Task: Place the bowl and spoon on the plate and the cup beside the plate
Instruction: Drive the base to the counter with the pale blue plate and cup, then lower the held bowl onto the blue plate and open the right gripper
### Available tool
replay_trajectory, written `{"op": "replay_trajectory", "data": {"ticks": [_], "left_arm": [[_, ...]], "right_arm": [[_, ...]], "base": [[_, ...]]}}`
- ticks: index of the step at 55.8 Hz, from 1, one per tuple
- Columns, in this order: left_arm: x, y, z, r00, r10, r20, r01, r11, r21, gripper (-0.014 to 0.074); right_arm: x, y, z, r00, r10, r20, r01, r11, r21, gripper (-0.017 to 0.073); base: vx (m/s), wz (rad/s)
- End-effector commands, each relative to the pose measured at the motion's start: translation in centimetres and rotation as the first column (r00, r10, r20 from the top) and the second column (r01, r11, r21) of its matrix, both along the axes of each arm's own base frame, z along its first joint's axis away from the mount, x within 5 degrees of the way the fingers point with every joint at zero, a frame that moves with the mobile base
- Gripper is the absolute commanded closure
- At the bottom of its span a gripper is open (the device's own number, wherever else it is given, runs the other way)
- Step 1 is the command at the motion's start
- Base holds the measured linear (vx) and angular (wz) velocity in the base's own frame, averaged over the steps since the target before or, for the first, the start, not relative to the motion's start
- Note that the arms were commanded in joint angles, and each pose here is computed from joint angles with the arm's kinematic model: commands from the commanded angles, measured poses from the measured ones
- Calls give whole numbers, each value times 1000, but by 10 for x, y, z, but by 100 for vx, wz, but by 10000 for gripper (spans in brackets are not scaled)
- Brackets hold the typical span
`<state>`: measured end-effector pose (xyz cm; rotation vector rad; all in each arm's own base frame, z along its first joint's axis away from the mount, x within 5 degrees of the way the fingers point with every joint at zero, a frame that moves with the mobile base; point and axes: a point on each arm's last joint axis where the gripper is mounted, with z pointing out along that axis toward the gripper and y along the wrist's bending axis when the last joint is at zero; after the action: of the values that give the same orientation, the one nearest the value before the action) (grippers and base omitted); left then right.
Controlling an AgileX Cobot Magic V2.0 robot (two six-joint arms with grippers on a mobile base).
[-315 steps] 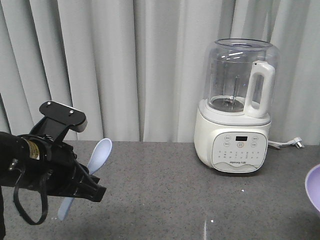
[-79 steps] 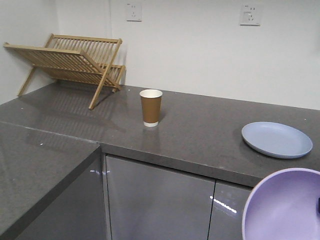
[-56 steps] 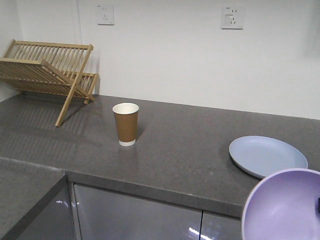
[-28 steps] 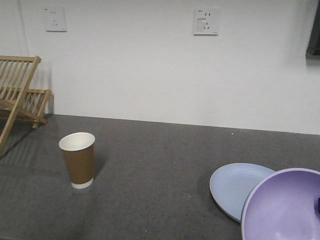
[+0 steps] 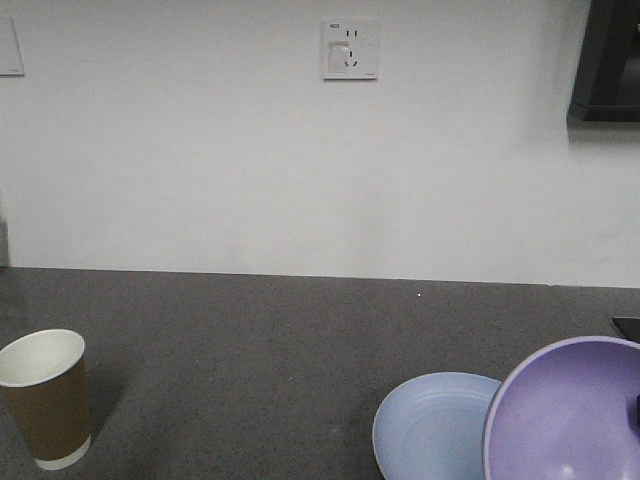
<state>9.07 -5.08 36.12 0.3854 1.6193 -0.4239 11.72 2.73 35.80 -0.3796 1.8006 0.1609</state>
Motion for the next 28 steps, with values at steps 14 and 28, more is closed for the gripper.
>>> {"op": "replay_trajectory", "data": {"ticks": [14, 28], "left_arm": [[1, -1, 15, 997, -1, 80, 6, 998, -61, 594], [1, -1, 15, 997, -1, 80, 6, 998, -61, 594]], "right_arm": [[1, -2, 15, 996, -36, 84, 33, 999, 34, 568], [1, -2, 15, 996, -36, 84, 33, 999, 34, 568]], "base": [[10, -9], [2, -3]]}}
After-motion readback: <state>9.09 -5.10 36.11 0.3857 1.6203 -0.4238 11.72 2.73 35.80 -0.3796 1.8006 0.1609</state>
